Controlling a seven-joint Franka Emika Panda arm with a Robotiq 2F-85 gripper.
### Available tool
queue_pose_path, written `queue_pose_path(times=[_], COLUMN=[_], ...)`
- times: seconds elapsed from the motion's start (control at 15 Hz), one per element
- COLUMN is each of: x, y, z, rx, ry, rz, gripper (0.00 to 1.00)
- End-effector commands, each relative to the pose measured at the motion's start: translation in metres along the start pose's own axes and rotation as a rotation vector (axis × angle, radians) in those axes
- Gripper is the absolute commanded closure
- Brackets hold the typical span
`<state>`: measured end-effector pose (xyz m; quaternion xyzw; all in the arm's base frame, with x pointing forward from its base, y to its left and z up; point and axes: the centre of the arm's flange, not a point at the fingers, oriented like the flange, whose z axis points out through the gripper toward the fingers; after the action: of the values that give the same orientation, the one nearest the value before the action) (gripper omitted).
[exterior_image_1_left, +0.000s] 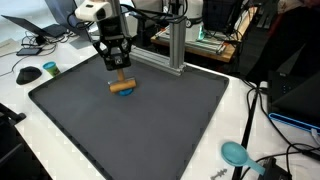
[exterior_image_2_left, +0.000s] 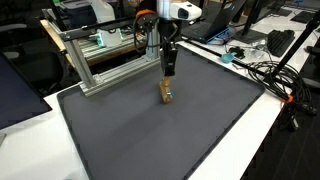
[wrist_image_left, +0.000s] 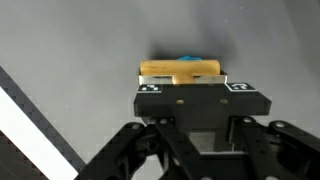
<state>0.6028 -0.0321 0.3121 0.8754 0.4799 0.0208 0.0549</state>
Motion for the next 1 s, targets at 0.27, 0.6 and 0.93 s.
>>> queue_pose_path(times=[0.27,0.6,0.93], x=[0.009,0.012,0.012], y=[-0.002,-0.002,-0.001], z=[0.015,0.024,0.029], rx=[0.005,0.032,0.052], ry=[0.022,0.034,0.057], rz=[-0.061,-0.078,-0.085], gripper=[0.78,0.78,0.78])
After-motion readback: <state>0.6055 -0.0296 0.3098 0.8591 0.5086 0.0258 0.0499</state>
